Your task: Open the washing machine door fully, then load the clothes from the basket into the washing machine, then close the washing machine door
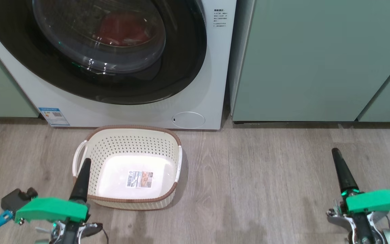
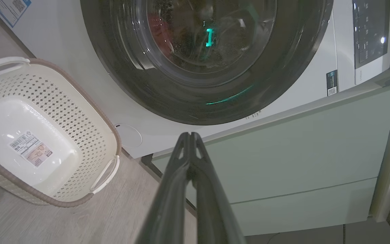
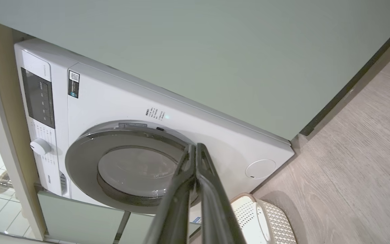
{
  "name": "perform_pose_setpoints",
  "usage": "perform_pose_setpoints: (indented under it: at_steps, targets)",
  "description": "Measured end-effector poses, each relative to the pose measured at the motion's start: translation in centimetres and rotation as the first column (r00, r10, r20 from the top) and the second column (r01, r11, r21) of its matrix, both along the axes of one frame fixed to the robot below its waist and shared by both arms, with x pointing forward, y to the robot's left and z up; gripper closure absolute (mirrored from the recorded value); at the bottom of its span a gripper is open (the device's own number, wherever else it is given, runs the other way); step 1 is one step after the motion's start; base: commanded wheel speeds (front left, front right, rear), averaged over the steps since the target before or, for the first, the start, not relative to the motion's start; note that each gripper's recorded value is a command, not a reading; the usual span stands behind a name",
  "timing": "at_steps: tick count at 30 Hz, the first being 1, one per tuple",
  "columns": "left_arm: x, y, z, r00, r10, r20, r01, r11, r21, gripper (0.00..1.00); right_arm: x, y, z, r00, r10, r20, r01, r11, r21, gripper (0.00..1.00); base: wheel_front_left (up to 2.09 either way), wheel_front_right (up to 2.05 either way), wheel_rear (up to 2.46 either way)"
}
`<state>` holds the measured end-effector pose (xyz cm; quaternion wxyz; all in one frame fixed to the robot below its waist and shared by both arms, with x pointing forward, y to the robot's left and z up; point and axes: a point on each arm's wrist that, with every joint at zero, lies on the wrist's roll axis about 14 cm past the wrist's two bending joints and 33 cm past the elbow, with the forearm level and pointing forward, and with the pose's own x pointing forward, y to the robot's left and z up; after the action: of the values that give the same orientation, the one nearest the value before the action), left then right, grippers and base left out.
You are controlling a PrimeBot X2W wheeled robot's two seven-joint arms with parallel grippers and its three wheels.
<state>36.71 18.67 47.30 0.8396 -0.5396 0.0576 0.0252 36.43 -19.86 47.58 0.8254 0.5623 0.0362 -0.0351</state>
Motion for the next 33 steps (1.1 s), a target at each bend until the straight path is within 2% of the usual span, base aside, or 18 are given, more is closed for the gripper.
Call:
perform_pose_setpoints:
  at_steps: [16,33]
  targets:
    - [0.26,0.1,0.01,1.0,0.017,-0.001,-0.017,0.985,-0.174,1.0,0.42,-0.15,0.12,1.0,-0.017,0.006,0.016,0.987,0.16,1.0,0.0,0.0,0.0]
    - [0.55,0.19,0.21,0.999,0.038,0.005,-0.034,0.929,-0.37,1.0,0.53,-0.46,-0.15,0.999,-0.043,0.001,0.04,0.941,0.337,1.0,0.0,0.0,0.0]
